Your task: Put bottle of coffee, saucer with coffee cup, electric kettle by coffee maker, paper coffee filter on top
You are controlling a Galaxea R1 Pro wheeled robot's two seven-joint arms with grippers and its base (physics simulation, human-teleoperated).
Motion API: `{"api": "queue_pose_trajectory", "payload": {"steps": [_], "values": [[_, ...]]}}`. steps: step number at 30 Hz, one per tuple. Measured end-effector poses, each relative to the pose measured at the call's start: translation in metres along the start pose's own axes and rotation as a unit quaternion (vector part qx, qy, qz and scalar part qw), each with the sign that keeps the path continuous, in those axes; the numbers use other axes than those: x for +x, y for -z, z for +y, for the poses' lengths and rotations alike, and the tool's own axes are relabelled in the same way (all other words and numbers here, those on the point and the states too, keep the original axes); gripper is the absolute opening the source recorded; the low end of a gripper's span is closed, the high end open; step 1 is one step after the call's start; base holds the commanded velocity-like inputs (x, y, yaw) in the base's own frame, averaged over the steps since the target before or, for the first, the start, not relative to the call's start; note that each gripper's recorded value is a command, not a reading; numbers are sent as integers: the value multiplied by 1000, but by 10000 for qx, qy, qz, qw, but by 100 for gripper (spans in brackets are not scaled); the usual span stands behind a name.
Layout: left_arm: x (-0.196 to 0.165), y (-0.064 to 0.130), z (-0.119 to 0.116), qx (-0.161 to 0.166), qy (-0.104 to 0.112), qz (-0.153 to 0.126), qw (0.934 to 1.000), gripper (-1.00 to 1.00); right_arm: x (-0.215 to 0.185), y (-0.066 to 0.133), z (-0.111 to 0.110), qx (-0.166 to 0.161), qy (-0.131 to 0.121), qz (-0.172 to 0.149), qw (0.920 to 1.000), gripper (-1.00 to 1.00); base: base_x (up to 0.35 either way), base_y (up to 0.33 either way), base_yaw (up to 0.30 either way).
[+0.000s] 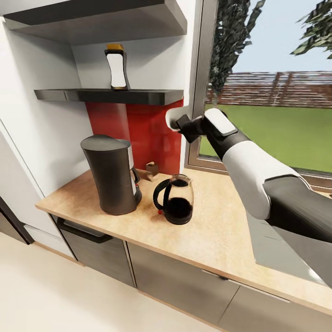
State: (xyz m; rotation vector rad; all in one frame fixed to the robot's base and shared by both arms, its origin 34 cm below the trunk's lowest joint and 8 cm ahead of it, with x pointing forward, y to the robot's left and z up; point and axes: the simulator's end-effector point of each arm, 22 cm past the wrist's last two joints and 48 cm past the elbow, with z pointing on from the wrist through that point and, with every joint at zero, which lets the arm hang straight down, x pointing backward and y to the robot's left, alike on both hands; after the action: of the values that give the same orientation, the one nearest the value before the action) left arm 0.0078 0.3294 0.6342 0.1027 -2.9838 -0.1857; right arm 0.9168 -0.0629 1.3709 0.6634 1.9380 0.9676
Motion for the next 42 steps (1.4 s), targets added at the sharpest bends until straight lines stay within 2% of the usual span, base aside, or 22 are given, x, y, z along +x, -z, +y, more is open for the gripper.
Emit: {"api": "queue_pose_trajectory", "payload": {"steps": [5,8,10,18,42], "values": [[0,0,0,-1,8,1,10000,100,1,-1,2,-83,-19,17,10000,-100,0,0,0],[0,0,0,0,7,1,10000,100,5,-4,-6,-4,-43,64,10000,-100,0,0,0],[0,0,0,0,10,0,10000,100,11,-9,-22,164,-97,152,9997,-100,0,0,0],[0,0,0,-1,13,1,10000,100,17,-13,-34,289,-138,218,9992,-100,0,0,25],[5,1,0,-10,89,80,9999,100,21,-24,-46,357,-170,272,9988,-100,0,0,221]]}}
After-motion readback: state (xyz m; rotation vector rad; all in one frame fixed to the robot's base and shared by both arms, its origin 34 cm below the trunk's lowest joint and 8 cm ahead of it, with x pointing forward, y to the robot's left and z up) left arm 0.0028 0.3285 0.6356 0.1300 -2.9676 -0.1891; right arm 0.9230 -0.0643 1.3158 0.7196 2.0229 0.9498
